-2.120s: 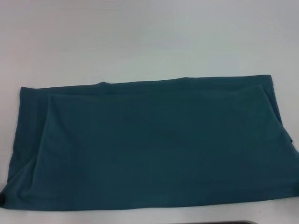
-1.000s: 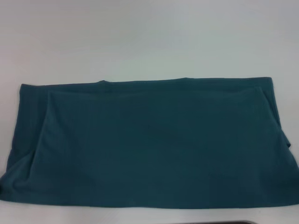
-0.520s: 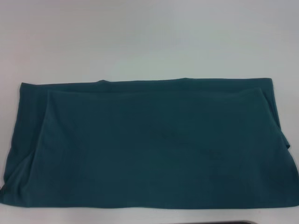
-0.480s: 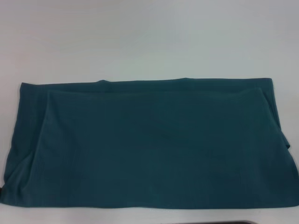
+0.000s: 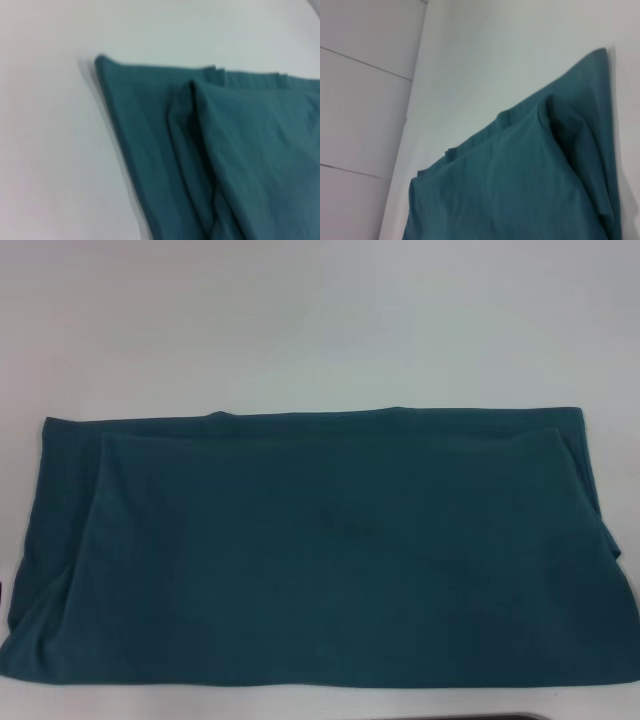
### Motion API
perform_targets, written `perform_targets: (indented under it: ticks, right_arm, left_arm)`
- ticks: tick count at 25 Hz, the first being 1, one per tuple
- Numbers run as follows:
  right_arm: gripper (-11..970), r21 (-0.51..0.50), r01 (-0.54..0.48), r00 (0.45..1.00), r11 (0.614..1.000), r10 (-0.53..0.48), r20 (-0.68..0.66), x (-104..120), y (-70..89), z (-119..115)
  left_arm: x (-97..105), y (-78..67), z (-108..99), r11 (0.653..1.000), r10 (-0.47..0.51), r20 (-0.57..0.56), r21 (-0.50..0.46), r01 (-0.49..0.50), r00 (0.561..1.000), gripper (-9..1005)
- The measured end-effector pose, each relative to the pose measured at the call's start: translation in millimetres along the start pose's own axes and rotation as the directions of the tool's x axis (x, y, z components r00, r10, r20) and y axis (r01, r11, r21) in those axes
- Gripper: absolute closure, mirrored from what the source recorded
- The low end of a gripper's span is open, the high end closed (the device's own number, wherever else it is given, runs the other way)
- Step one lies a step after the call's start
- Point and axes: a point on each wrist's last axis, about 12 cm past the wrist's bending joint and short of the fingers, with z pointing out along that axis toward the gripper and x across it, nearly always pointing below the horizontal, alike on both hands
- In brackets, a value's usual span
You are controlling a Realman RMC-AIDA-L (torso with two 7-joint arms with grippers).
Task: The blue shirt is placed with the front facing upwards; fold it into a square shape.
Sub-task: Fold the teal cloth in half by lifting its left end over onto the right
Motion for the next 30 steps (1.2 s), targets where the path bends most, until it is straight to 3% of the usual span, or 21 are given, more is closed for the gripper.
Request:
perform_targets:
  ticks: [1,4,9,22,28,30]
  right_arm:
    - [497,-0.001,0.005,1.000,1.000,-0.005,0.007,-1,0.5,-1]
    - [496,-0.010,0.025,0.999,1.000,-0.025,0.027,-6,2.3,-1]
    - [466,-0.027,0.078,0.996,0.997,-0.077,0.035,-18,6.2,5]
    - [338,-0.020,0.240,0.963,0.971,-0.235,0.135,-42,9.7,26]
    - [115,-0.003,0.294,0.941,0.956,-0.289,0.174,-45,9.5,36]
    - [95,0.000,0.305,0.934,0.952,-0.299,0.195,-47,9.9,37]
  left_arm:
    - [-1,-0.1,0,1.000,0.002,0.003,0.000,-0.002,1.000,692]
    - [-12,-2.1,6,1.000,0.024,0.020,0.008,-0.024,1.000,473]
    - [-33,-10.2,13,0.995,0.068,0.109,0.072,-0.076,0.992,306]
    - [-58,-27.8,32,0.964,0.095,0.304,0.209,-0.164,0.948,125]
    - [-61,-29.8,40,0.960,0.115,0.355,0.199,-0.195,0.928,129]
    - [-62,-29.4,41,0.962,0.118,0.369,0.189,-0.199,0.922,131]
